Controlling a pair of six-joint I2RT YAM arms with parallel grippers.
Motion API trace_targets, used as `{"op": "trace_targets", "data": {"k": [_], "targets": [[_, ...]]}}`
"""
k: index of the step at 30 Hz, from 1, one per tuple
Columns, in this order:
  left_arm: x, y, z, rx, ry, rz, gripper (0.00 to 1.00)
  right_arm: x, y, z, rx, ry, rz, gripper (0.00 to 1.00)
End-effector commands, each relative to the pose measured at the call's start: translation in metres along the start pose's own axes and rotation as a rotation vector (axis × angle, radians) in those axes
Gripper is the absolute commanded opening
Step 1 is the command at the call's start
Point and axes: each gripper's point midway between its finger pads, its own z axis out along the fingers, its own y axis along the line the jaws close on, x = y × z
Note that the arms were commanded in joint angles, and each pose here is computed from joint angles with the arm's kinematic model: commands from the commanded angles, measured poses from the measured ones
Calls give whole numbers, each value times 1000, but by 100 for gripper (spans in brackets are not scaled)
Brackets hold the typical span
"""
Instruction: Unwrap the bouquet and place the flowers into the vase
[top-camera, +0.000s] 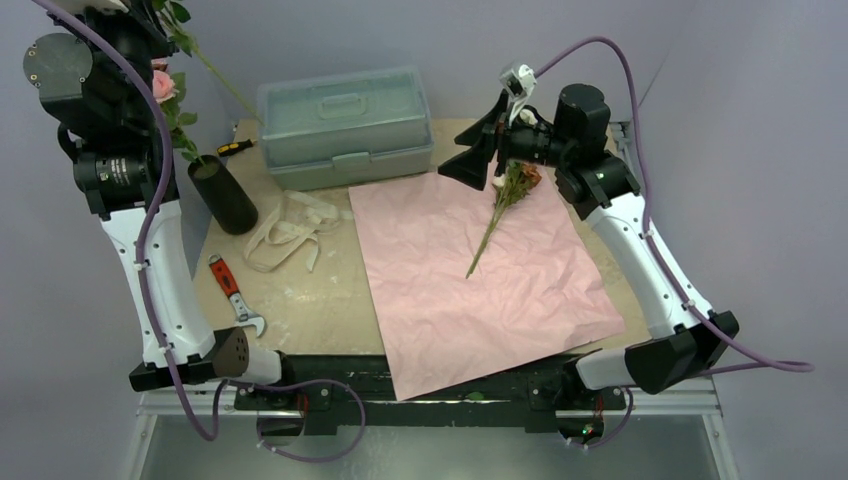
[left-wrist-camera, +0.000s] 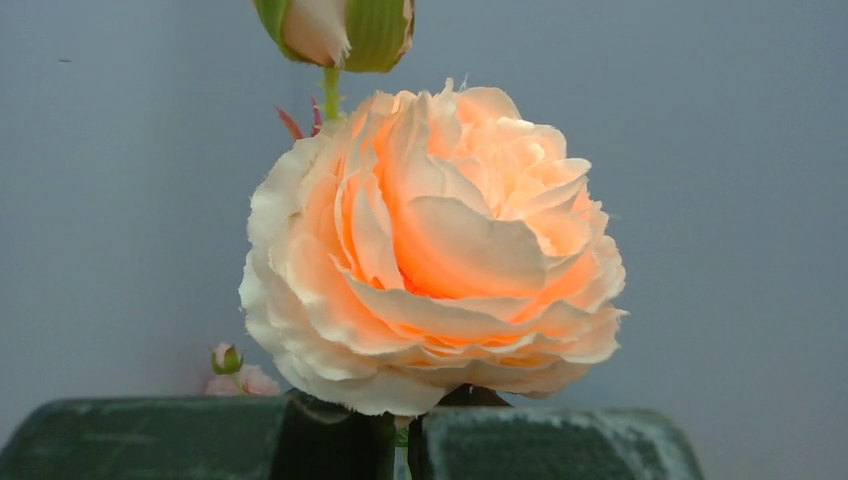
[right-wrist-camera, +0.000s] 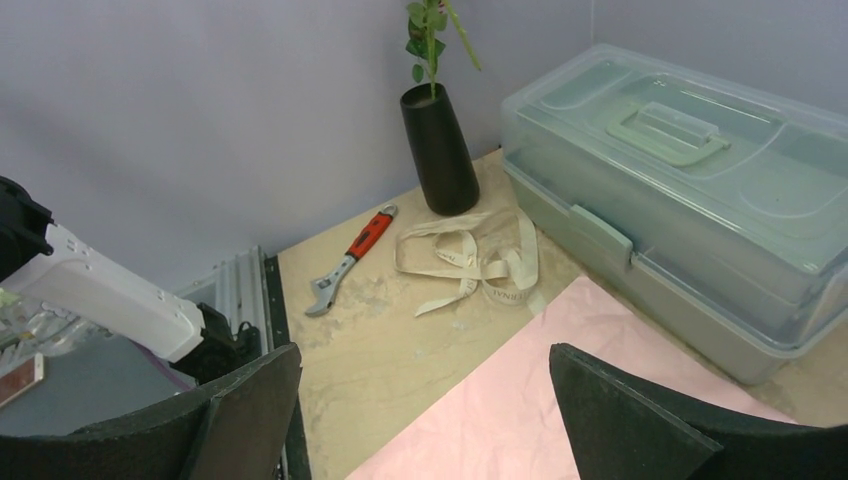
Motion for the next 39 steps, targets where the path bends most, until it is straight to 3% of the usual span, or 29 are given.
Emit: {"op": "trace_targets", "data": {"k": [1, 11, 22, 33, 39], "targets": [[4, 27, 8, -118, 19, 85, 0, -12, 7, -5, 2, -32, -78, 98], [33, 70, 3, -289, 92, 263, 0, 1, 2, -8, 8, -19, -120, 98], [32, 89, 9, -370, 101, 359, 0, 12, -5, -11, 3, 0, -102, 98], [18, 83, 27, -346, 60, 308, 0, 18, -8, -15, 18, 13, -99, 98], [43, 87, 27, -351, 120, 296, 0, 20, -14, -14, 25, 22, -91, 98]]}}
